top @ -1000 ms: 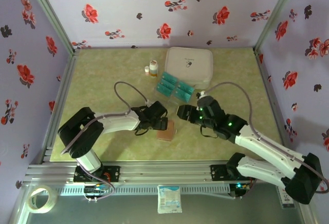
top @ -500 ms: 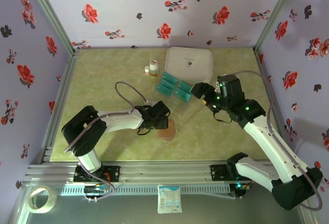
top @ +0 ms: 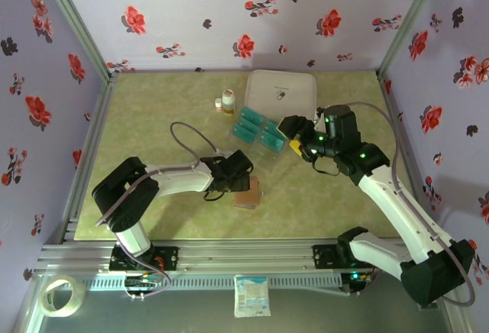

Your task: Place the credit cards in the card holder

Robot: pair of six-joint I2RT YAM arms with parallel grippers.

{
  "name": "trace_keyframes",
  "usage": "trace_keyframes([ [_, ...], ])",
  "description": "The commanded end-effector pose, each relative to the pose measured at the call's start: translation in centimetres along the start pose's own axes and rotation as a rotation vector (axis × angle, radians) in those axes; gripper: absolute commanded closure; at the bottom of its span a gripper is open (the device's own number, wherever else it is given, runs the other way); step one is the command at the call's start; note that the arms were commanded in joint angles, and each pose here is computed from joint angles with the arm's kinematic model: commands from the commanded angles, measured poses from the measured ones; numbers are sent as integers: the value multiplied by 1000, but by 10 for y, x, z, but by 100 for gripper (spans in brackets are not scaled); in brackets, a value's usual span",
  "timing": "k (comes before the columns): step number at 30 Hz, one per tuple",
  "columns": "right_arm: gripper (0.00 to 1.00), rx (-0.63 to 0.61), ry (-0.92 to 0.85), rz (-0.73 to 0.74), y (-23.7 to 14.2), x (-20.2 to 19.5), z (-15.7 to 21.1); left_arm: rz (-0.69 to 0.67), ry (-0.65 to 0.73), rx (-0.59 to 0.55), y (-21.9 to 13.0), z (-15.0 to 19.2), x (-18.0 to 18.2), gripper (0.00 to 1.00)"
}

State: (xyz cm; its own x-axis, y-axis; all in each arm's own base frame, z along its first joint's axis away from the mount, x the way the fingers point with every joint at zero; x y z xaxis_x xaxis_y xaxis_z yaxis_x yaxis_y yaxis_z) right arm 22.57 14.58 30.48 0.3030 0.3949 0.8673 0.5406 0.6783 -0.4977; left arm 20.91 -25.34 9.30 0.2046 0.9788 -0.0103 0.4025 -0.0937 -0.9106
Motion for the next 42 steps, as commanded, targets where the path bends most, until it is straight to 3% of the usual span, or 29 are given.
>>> trace_keyframes([
  [1,21,-4,-9,-65,-10,16,0,-203,6,122,28,29,34,0],
  [7,24,4,-56,-50,-4,13,13,-199,15,124,30,28,35,0],
  [14,25,-73,-182,134,0,-30,11,-167,16,91,30,26,35,0],
  [26,56,32,-293,324,25,-100,26,-122,60,42,39,25,32,0],
  [33,59,110,-342,407,57,-123,43,-115,55,31,42,27,33,0],
  [42,60,146,-411,462,88,-122,59,-114,68,49,51,34,34,0],
])
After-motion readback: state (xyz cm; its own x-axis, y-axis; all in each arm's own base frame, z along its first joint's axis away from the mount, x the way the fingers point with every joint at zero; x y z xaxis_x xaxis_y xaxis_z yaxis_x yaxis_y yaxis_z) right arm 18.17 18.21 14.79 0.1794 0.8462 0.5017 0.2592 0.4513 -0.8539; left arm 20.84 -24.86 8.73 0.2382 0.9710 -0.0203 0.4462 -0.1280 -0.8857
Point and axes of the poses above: each hand's point on the last joint's axis, 136 mm out from that joint toward the fingers, its own y axis out along the fingers, its own x axis along the line the jaws close on, z = x × y, the point moved 8 cm from there along -y, back along the fingers, and after that the axes turned 12 degrees about y, right-handed, at the moved point
